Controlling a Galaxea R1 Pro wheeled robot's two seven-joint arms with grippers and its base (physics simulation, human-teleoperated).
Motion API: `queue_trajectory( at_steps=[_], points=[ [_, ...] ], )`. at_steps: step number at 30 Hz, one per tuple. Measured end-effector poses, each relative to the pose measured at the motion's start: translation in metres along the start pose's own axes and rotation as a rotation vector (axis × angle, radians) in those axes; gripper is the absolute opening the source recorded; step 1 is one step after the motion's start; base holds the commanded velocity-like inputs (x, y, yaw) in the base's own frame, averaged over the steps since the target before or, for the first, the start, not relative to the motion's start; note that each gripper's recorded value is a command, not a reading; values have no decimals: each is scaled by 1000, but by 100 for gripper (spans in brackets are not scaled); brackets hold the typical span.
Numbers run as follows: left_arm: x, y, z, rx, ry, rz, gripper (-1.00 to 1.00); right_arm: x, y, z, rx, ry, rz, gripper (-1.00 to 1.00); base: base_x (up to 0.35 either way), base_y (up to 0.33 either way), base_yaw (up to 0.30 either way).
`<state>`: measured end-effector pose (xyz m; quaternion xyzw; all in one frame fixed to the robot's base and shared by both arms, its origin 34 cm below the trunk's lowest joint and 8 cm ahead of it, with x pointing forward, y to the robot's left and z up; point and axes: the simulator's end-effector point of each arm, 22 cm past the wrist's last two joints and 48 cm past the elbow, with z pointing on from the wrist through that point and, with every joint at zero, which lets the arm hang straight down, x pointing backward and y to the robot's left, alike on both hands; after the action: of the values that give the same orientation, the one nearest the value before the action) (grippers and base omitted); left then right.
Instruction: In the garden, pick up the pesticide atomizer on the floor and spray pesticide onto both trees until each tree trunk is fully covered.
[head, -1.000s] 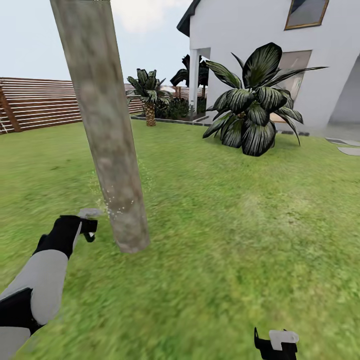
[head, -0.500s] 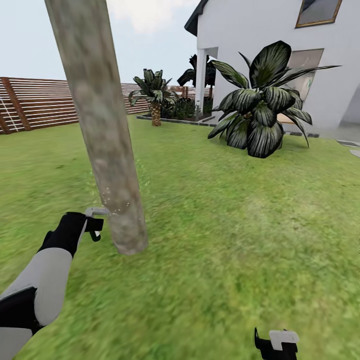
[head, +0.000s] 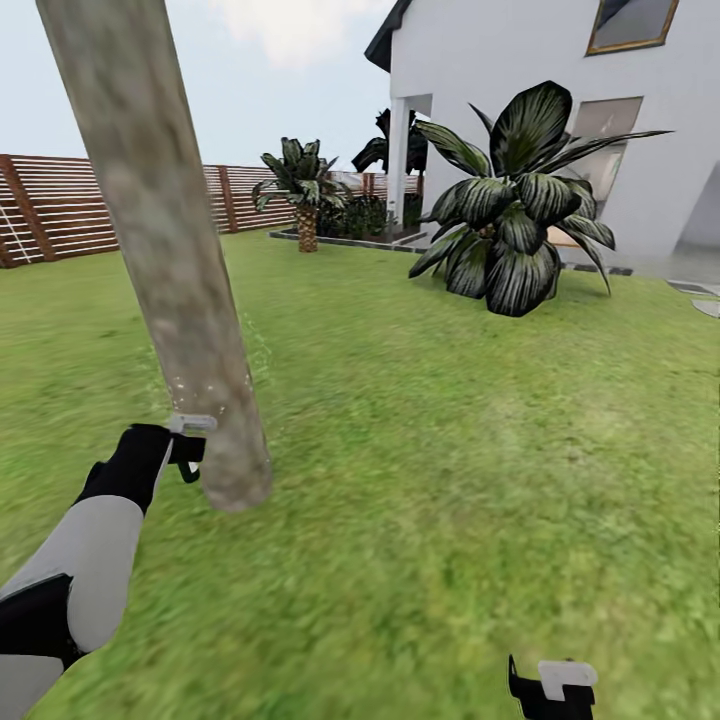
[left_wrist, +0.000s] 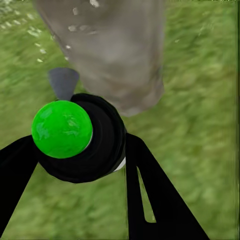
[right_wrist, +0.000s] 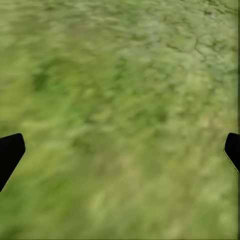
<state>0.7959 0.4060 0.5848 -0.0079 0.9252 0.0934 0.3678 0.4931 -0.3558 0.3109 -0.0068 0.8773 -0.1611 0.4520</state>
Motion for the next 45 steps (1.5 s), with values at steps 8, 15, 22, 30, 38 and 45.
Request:
queue_trajectory(
  at_steps=[8, 15, 22, 30, 38, 45],
  points=[
    [0, 0, 0, -2, 0, 0, -100, 0, 0, 0, 0, 0, 0, 100, 159, -251, 54],
    [-19, 12, -10, -27, -49, -6, -100, 0, 0, 0, 0, 0, 0, 100, 31, -268, 268],
    [-8, -1, -5, -5, -27, -5, -100, 0, 0, 0, 0, 0, 0, 100, 18, -273, 252],
    [-7, -38, -2, 15, -17, 9, -100, 0, 0, 0, 0, 0, 0, 100, 137, -266, 22],
    [38, -13, 13, 2, 74, -2, -100, 0, -1, 0, 1, 0, 0, 100, 166, -252, 0],
    [47, 28, 12, -62, 89, 8, -100, 0, 0, 0, 0, 0, 0, 100, 158, -232, 0]
  ],
)
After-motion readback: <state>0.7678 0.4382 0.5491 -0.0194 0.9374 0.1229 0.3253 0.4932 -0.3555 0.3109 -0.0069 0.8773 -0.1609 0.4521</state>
